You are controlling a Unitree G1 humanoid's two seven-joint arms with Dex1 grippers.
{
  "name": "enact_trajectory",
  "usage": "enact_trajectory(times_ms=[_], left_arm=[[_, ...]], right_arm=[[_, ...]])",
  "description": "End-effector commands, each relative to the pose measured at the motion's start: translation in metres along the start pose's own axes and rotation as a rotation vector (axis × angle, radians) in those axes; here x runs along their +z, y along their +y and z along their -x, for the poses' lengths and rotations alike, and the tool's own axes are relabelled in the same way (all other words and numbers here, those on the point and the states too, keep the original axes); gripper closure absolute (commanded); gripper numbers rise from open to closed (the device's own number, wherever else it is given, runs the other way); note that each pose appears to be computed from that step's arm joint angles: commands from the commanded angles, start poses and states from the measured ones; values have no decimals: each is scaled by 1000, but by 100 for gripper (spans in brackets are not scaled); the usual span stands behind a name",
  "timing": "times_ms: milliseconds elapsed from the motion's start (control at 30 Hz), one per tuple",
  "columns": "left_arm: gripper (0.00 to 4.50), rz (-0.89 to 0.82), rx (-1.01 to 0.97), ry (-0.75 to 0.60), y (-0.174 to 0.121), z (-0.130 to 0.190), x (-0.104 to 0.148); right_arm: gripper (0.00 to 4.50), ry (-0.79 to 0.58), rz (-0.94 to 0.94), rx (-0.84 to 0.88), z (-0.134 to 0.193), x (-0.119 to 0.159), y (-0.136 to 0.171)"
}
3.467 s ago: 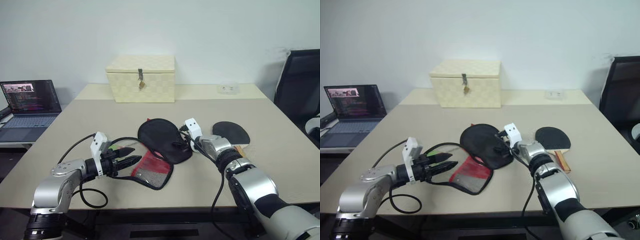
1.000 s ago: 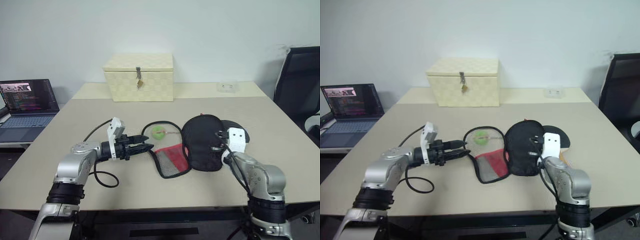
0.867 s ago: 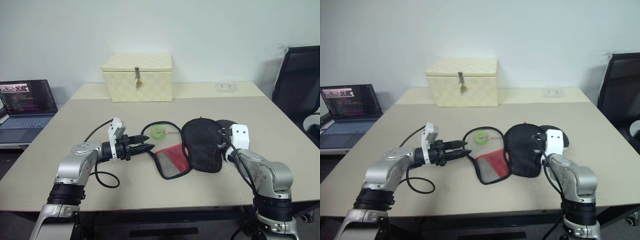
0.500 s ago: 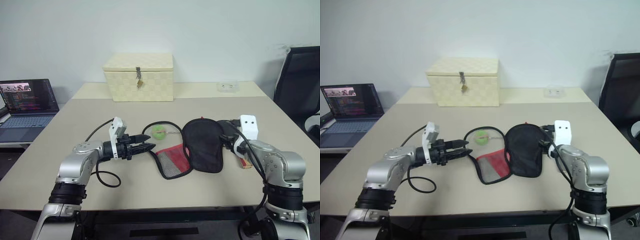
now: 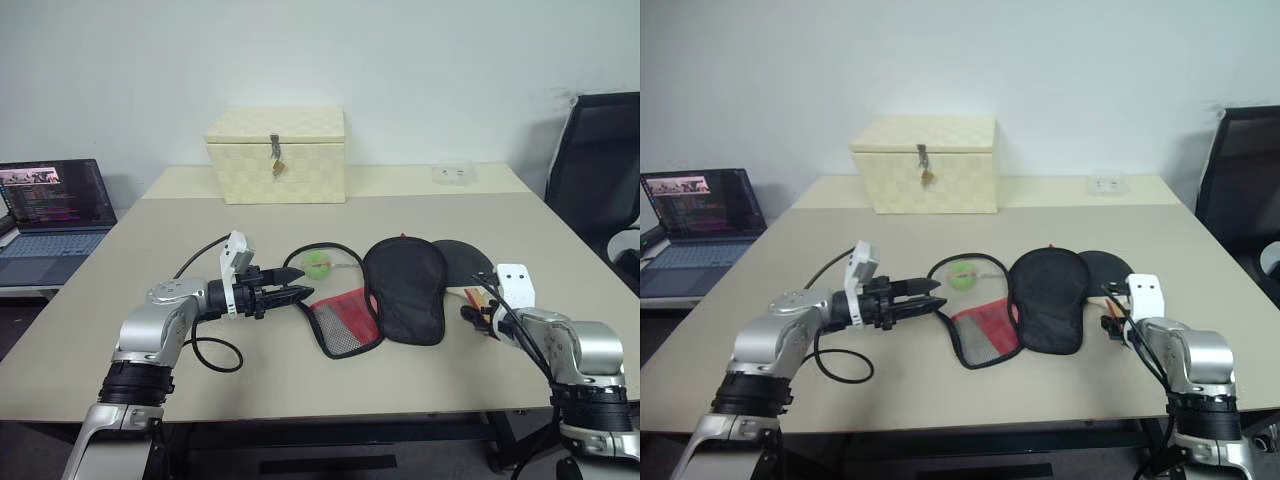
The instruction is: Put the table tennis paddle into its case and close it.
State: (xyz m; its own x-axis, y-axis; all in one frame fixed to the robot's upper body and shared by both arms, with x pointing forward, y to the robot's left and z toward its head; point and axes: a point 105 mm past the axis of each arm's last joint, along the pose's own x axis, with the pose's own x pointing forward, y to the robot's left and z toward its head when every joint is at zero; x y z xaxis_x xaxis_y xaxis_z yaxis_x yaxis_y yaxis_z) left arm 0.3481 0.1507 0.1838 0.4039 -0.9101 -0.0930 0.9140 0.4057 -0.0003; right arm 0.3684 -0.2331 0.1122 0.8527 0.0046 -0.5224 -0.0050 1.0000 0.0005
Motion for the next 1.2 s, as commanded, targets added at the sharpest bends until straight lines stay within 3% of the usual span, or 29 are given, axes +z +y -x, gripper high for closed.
enact_trajectory(times_ms=[33,133,233,433,600,733,800,1000,1200], left_arm=[[170,-65,-18,-27,-4,-3,16],[170,-66,-12,-27,-4,-2,15],[170,-66,-4,-28,-3,-1,15],[170,-59,17,-26,-2,7,13],[170,-51,32,-24,-2,12,11],[170,-49,41,-23,-2,15,11],[170,-47,42,-23,-1,16,11],[170,-68,18,-46,-4,29,17],[170,-62,-13,-24,-7,42,20]], right_arm=[[90,-49,43,-15,-7,14,-3],[90,-53,82,-33,-15,16,-4],[148,-41,69,-49,-19,14,-6],[340,-114,11,-144,-14,33,-21],[341,-256,48,-274,4,67,-46],[341,-345,70,-264,22,91,-39],[341,-351,51,-206,28,95,-23],[341,-271,-95,98,44,82,73],[341,-204,-142,180,38,65,117]])
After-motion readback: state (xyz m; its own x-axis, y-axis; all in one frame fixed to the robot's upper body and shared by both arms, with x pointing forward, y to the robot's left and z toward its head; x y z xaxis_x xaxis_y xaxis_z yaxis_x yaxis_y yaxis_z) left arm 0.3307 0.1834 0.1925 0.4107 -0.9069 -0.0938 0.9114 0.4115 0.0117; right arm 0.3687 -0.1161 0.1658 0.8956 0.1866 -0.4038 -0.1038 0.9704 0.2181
